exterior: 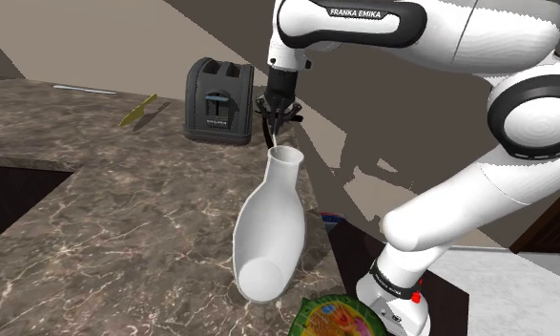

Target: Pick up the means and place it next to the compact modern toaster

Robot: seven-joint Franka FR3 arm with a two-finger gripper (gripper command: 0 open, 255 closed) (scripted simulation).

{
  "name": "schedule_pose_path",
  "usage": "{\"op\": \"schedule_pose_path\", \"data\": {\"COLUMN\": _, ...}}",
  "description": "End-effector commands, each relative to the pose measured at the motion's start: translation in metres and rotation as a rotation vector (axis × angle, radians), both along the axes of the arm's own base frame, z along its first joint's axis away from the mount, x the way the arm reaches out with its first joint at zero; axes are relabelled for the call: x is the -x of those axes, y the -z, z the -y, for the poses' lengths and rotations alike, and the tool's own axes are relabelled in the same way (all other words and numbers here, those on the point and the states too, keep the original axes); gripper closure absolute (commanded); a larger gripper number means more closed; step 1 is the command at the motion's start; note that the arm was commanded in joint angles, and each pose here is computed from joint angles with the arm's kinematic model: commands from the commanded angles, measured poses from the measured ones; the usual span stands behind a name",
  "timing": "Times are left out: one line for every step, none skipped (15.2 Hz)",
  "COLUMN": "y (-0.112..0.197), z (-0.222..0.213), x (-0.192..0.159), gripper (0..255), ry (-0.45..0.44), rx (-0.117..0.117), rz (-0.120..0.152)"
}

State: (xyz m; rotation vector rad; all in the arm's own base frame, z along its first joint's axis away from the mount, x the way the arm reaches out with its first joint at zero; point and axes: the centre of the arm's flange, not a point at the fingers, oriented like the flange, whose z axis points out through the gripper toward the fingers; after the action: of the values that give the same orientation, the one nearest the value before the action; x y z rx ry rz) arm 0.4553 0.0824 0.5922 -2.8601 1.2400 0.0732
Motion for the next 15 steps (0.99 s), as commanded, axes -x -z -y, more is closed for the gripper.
{"op": "schedule_pose_path", "data": {"y": 0.012, "z": -0.001, "x": 0.001, "gripper": 255, "ry": 0.0, "rx": 0.0, "rz": 0.0}}
{"op": "schedule_pose_path", "data": {"y": 0.017, "z": -0.001, "x": 0.001, "gripper": 255, "ry": 0.0, "rx": 0.0, "rz": 0.0}}
{"op": "schedule_pose_path", "data": {"y": 0.023, "z": -0.001, "x": 0.001, "gripper": 255, "ry": 0.0, "rx": 0.0, "rz": 0.0}}
{"op": "schedule_pose_path", "data": {"y": 0.028, "z": -0.001, "x": 0.001, "gripper": 255, "ry": 0.0, "rx": 0.0, "rz": 0.0}}
{"op": "schedule_pose_path", "data": {"y": 0.033, "z": -0.001, "x": 0.001, "gripper": 255, "ry": 0.0, "rx": 0.0, "rz": 0.0}}
{"op": "schedule_pose_path", "data": {"y": 0.038, "z": -0.001, "x": 0.001, "gripper": 255, "ry": 0.0, "rx": 0.0, "rz": 0.0}}
{"op": "schedule_pose_path", "data": {"y": 0.044, "z": -0.001, "x": 0.001, "gripper": 255, "ry": 0.0, "rx": 0.0, "rz": 0.0}}
{"op": "schedule_pose_path", "data": {"y": 0.049, "z": -0.001, "x": 0.001, "gripper": 255, "ry": 0.0, "rx": 0.0, "rz": 0.0}}
{"op": "schedule_pose_path", "data": {"y": 0.054, "z": -0.001, "x": 0.001, "gripper": 255, "ry": 0.0, "rx": 0.0, "rz": 0.0}}
{"op": "schedule_pose_path", "data": {"y": 0.06, "z": -0.001, "x": 0.001, "gripper": 255, "ry": 0.0, "rx": 0.0, "rz": 0.0}}
{"op": "schedule_pose_path", "data": {"y": 0.065, "z": -0.001, "x": 0.001, "gripper": 255, "ry": 0.0, "rx": 0.0, "rz": 0.0}}
{"op": "schedule_pose_path", "data": {"y": 0.07, "z": -0.001, "x": 0.001, "gripper": 255, "ry": 0.0, "rx": 0.0, "rz": 0.0}}
{"op": "schedule_pose_path", "data": {"y": 0.075, "z": -0.001, "x": 0.001, "gripper": 255, "ry": 0.0, "rx": 0.0, "rz": 0.0}}
{"op": "schedule_pose_path", "data": {"y": 0.079, "z": -0.001, "x": 0.001, "gripper": 255, "ry": 0.0, "rx": 0.0, "rz": 0.0}}
{"op": "schedule_pose_path", "data": {"y": 0.079, "z": -0.001, "x": 0.001, "gripper": 255, "ry": 0.0, "rx": 0.0, "rz": 0.0}}
